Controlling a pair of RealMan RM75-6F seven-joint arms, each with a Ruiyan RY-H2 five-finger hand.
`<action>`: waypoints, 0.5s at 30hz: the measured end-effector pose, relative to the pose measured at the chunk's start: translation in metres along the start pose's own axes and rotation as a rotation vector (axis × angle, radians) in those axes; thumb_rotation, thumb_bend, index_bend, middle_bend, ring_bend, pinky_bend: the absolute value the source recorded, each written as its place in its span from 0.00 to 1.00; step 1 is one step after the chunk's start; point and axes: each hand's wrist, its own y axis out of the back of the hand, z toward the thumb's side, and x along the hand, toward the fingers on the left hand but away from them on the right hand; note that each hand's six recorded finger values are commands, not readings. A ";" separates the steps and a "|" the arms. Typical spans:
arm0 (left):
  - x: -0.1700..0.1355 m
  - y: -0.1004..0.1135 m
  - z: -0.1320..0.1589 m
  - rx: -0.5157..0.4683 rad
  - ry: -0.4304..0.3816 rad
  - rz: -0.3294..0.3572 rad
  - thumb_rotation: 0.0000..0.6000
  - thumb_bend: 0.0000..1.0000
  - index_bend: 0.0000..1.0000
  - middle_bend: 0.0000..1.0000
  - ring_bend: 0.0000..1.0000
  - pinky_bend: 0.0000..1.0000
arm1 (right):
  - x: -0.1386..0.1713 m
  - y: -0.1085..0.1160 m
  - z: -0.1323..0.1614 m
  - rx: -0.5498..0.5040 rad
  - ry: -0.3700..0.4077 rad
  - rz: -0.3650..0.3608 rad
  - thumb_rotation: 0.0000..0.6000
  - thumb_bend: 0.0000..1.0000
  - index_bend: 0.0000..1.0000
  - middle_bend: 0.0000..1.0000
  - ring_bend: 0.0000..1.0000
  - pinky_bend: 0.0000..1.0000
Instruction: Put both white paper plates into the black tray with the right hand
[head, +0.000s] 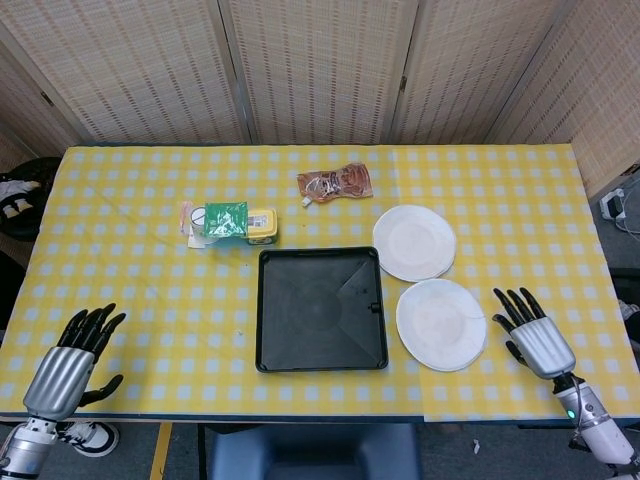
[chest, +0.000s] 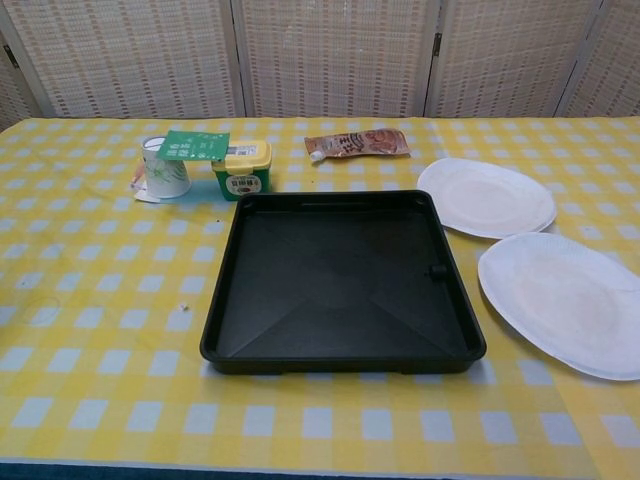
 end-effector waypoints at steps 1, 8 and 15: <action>0.000 0.000 0.000 0.000 0.002 0.001 1.00 0.28 0.00 0.00 0.00 0.00 | 0.000 -0.002 0.003 -0.001 0.006 0.005 1.00 0.39 0.31 0.00 0.00 0.00; -0.004 0.002 -0.003 0.006 0.015 0.007 1.00 0.28 0.00 0.00 0.00 0.00 | 0.001 -0.008 0.013 -0.011 0.020 0.013 1.00 0.39 0.30 0.00 0.00 0.00; -0.008 0.005 -0.003 0.010 0.016 0.013 1.00 0.28 0.00 0.00 0.00 0.00 | -0.002 -0.012 0.022 -0.012 0.039 0.021 1.00 0.39 0.30 0.00 0.00 0.00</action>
